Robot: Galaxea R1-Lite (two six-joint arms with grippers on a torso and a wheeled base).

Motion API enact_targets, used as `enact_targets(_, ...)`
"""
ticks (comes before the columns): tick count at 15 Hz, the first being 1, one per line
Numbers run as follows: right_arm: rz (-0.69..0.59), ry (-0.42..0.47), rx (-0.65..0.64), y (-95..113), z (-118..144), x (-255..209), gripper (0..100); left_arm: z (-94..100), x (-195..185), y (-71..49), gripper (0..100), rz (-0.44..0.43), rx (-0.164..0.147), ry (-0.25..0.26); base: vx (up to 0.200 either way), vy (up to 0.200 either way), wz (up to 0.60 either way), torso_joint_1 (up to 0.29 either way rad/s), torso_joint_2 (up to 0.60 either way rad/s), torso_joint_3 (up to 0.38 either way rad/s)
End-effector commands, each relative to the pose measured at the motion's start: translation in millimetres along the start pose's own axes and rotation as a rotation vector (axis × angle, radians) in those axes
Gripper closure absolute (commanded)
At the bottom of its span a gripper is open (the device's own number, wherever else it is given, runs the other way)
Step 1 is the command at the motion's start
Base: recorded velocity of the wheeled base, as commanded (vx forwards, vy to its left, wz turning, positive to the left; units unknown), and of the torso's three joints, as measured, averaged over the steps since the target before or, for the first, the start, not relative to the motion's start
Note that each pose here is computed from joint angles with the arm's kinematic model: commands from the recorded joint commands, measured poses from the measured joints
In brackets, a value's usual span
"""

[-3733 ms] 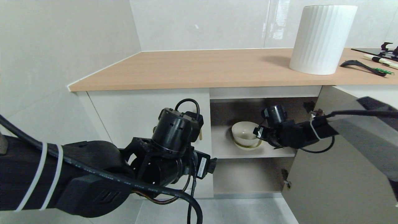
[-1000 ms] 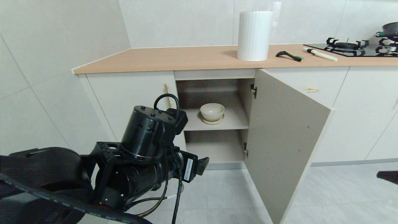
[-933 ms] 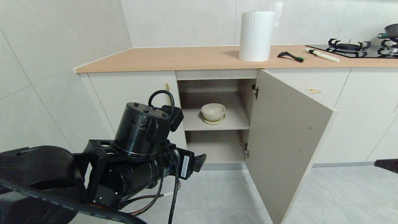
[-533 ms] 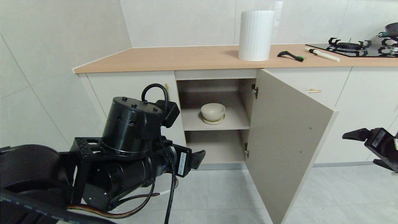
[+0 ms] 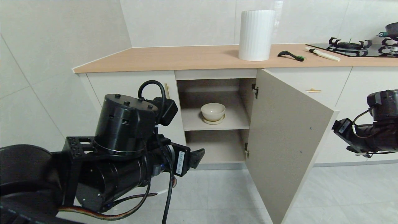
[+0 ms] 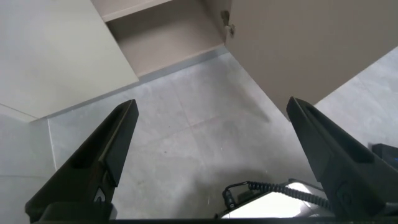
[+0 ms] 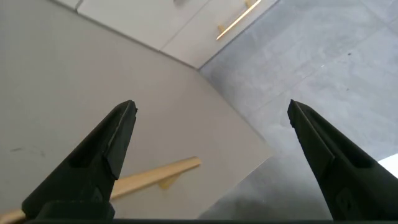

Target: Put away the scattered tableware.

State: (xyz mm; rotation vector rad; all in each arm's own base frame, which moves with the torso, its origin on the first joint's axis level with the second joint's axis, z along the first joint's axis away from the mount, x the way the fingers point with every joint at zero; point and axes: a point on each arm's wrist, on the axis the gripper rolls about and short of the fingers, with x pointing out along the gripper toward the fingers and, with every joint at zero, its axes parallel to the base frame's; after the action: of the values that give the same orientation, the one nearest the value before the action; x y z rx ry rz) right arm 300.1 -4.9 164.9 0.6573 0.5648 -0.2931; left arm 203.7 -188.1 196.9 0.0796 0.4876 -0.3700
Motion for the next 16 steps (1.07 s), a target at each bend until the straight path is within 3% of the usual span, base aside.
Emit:
enact_targets(1,0.014,0.036,-0.029,8.1,-9.7,7.1,0,0.9,-1.5,0.3,0,-0.001,-0.002,-0.006,0.000,0.000,0.00,0.000,0.00,0.000)
enact_targets(5,0.100,0.096,-0.102,40.2,-32.1,10.3,0,4.5,-7.4,1.8,0,-0.004,-0.009,-0.026,0.000,0.000,0.00,0.000,0.00,0.000)
enact_targets(6,0.100,0.096,-0.102,40.2,-32.1,10.3,0,4.5,-7.4,1.8,0,-0.004,-0.009,-0.026,0.000,0.000,0.00,0.000,0.00,0.000)
enact_targets(7,0.161,0.133,-0.162,67.4,-47.6,19.3,0,8.6,-15.6,3.9,0,-0.009,-0.016,-0.051,0.000,0.000,0.00,0.000,0.00,0.000)
enact_targets(10,0.237,0.183,-0.272,110.3,-73.6,34.7,0,13.7,-26.7,7.1,0,-0.007,-0.021,-0.087,0.000,0.000,0.00,0.000,0.00,0.000)
enact_targets(13,0.284,0.200,-0.313,140.7,-86.0,46.4,0,19.2,-29.7,8.9,0,0.069,-0.029,-0.122,0.000,0.000,0.00,0.000,0.00,0.000)
enact_targets(16,0.306,0.199,-0.334,158.3,-96.0,69.5,0,22.2,-36.9,11.2,0,0.083,-0.023,-0.146,0.000,0.000,0.00,0.000,0.00,0.000)
